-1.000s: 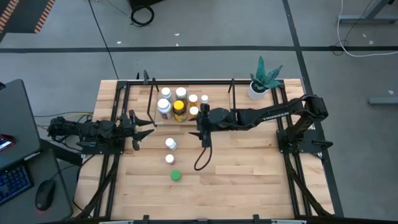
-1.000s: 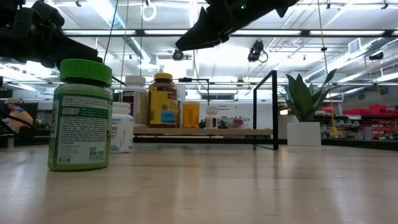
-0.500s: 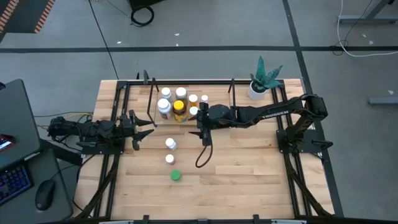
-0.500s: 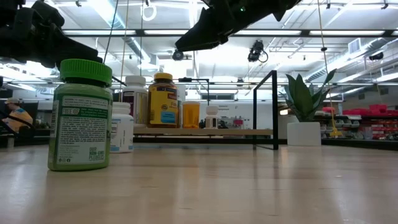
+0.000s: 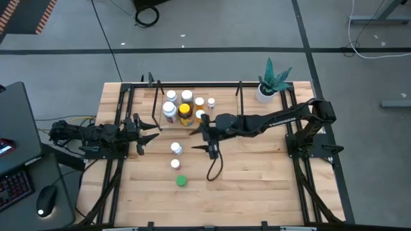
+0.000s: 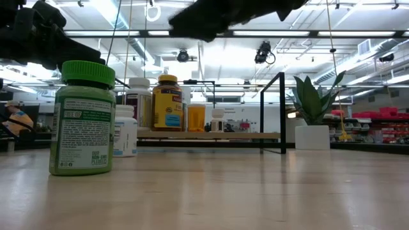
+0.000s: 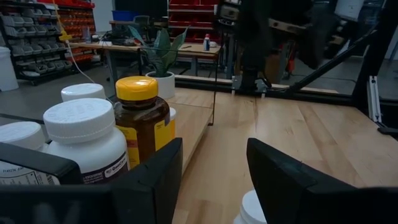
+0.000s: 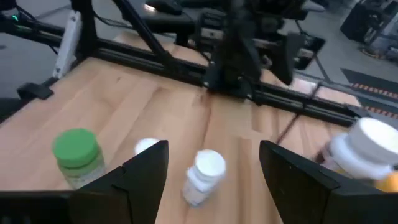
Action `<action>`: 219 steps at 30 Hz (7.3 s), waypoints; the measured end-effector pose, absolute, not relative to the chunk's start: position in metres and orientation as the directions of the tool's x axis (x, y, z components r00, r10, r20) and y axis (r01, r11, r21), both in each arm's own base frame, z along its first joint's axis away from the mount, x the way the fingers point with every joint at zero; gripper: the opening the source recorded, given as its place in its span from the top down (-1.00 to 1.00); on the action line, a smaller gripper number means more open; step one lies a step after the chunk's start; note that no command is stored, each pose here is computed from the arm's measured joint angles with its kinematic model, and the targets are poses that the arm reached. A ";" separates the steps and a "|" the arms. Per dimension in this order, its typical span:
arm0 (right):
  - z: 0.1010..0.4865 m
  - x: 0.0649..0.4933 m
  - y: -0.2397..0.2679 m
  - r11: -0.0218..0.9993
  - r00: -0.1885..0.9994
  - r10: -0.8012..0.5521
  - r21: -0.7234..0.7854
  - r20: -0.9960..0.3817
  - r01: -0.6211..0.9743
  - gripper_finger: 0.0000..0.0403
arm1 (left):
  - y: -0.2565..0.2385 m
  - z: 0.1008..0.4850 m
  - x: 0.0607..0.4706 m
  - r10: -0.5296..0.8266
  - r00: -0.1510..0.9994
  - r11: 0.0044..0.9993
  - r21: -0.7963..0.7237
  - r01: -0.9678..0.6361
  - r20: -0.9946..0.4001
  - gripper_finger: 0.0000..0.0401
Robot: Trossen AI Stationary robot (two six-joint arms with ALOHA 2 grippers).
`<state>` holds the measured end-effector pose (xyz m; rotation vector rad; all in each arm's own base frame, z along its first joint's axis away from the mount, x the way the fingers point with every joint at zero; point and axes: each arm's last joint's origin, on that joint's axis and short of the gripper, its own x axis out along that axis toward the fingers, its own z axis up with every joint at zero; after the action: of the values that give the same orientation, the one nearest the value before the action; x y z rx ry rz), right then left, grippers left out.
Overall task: Pick and place medicine bottles onto shelf by color
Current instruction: Put the white bottle on the shelf, then put the pink bottle on the shelf
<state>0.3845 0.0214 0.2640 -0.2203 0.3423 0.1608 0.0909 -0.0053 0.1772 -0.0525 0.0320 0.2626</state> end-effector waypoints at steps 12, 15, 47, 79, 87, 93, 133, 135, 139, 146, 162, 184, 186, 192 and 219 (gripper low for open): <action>0.250 0.439 0.058 0.965 0.918 0.120 -0.173 -0.377 -0.198 -0.29 | -0.005 0.177 0.091 0.259 0.965 0.964 -0.044 -0.261 -0.045 0.07; 0.251 0.457 0.060 0.960 0.904 0.114 -0.190 -0.412 -0.208 -0.29 | -0.005 0.177 0.092 0.259 0.965 0.964 -0.043 -0.261 -0.046 0.07; 0.187 0.501 0.014 0.978 0.799 0.023 -0.150 -0.601 -0.141 -0.61 | -0.006 0.176 0.092 0.256 0.965 0.965 -0.042 -0.258 -0.050 0.07; 0.167 0.495 0.010 0.982 0.803 0.053 -0.117 -0.593 -0.151 0.06 | -0.006 0.176 0.092 0.256 0.965 0.965 -0.042 -0.258 -0.050 0.08; 0.200 0.482 0.008 0.983 0.795 0.010 -0.140 -0.606 -0.120 0.00 | -0.006 0.176 0.092 0.256 0.965 0.965 -0.042 -0.259 -0.050 0.08; 0.238 0.459 0.007 0.983 0.765 -0.004 -0.144 -0.644 -0.116 0.02 | -0.006 0.176 0.092 0.256 0.965 0.965 -0.042 -0.258 -0.049 0.07; 0.216 0.346 -0.070 0.880 0.636 -0.427 -0.132 -0.643 0.456 0.00 | -0.006 0.176 0.092 0.256 0.965 0.965 -0.042 -0.258 -0.050 0.08; 0.216 0.346 -0.071 0.875 0.636 -0.428 -0.120 -0.642 0.468 0.00 | -0.006 0.176 0.092 0.257 0.965 0.965 -0.042 -0.259 -0.050 0.07; 0.216 0.346 -0.072 0.870 0.635 -0.428 -0.104 -0.643 0.482 -0.01 | -0.006 0.176 0.092 0.256 0.965 0.965 -0.042 -0.258 -0.050 0.07; 0.217 0.346 -0.072 0.870 0.638 -0.429 -0.102 -0.639 0.483 -0.18 | -0.006 0.176 0.092 0.256 0.965 0.965 -0.042 -0.259 -0.050 0.10; 0.251 0.336 -0.051 0.860 0.694 -0.472 -0.111 -0.544 0.498 -0.35 | -0.006 0.176 0.092 0.257 0.965 0.965 -0.042 -0.259 -0.050 0.10; 0.281 0.400 0.048 0.963 0.871 -0.245 -0.207 -0.426 0.169 -0.35 | -0.006 0.176 0.092 0.256 0.965 0.965 -0.044 -0.258 -0.047 0.07; 0.279 0.413 0.055 0.971 0.873 -0.200 -0.210 -0.445 0.115 -0.35 | -0.006 0.176 0.092 0.256 0.965 0.965 -0.042 -0.258 -0.049 0.07; 0.268 0.451 0.065 0.984 0.870 -0.069 -0.176 -0.489 -0.021 -0.35 | -0.006 0.176 0.092 0.256 0.965 0.965 -0.043 -0.258 -0.049 0.10; 0.190 0.506 0.090 0.952 0.788 0.159 -0.119 -0.595 -0.282 -0.46 | -0.006 0.176 0.092 0.256 0.965 0.965 -0.042 -0.258 -0.049 0.08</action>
<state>0.5062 0.0897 0.1897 -0.2065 0.6200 0.2397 0.0919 -0.0055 0.1762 -0.0479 0.0437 0.2606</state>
